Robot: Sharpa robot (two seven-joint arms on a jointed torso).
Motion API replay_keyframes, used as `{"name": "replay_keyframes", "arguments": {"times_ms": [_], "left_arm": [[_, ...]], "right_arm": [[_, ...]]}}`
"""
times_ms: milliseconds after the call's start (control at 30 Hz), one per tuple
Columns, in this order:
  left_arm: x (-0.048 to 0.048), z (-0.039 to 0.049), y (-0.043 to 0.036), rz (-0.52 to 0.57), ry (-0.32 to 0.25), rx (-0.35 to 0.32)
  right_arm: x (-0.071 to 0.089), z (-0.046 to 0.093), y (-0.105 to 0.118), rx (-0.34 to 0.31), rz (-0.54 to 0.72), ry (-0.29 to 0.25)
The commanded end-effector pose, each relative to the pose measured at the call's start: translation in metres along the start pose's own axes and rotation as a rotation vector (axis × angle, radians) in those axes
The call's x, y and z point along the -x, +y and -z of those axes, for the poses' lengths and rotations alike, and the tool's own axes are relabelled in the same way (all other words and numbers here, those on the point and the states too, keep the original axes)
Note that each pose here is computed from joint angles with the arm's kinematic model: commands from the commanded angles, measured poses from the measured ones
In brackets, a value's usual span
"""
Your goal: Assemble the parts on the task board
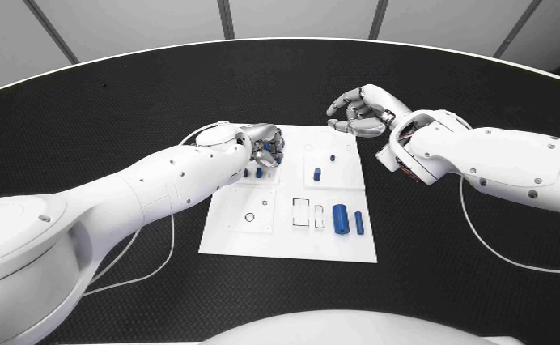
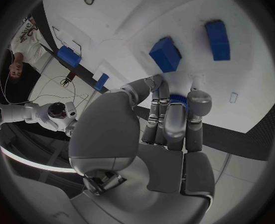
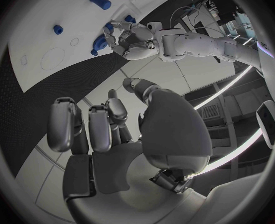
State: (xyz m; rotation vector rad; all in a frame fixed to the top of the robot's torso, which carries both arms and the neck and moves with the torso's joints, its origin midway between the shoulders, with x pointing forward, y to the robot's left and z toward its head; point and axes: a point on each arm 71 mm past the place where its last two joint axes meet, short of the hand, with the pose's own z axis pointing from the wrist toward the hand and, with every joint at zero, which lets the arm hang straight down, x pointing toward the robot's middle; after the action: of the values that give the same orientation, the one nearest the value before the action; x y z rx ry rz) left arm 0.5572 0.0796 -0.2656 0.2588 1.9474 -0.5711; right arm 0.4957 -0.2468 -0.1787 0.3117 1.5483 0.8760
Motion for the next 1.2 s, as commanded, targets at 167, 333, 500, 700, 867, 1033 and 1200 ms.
{"name": "replay_keyframes", "arguments": {"times_ms": [167, 333, 500, 700, 867, 1033, 1200], "left_arm": [[0.0009, 0.003, 0.0029, 0.008, -0.008, 0.0], [0.0025, 0.0067, 0.0056, 0.027, -0.013, -0.002], [0.006, 0.0101, 0.0081, 0.053, -0.017, -0.003], [0.0097, 0.0124, 0.0109, 0.069, -0.017, 0.005], [0.0108, 0.0122, 0.0143, 0.072, -0.014, 0.022], [0.0113, 0.012, 0.0166, 0.072, -0.012, 0.034], [0.0109, 0.0127, 0.0157, 0.072, -0.002, 0.026]], "right_arm": [[0.001, 0.0, -0.001, -0.001, 0.001, -0.001], [0.001, 0.0, -0.002, -0.003, 0.003, -0.003], [0.002, -0.001, -0.003, -0.005, 0.005, -0.005], [0.003, -0.001, -0.004, -0.006, 0.006, -0.006], [0.003, 0.0, -0.004, -0.006, 0.006, -0.006], [0.003, 0.0, -0.004, -0.006, 0.006, -0.006], [0.003, 0.0, -0.004, -0.007, 0.006, -0.007]]}}
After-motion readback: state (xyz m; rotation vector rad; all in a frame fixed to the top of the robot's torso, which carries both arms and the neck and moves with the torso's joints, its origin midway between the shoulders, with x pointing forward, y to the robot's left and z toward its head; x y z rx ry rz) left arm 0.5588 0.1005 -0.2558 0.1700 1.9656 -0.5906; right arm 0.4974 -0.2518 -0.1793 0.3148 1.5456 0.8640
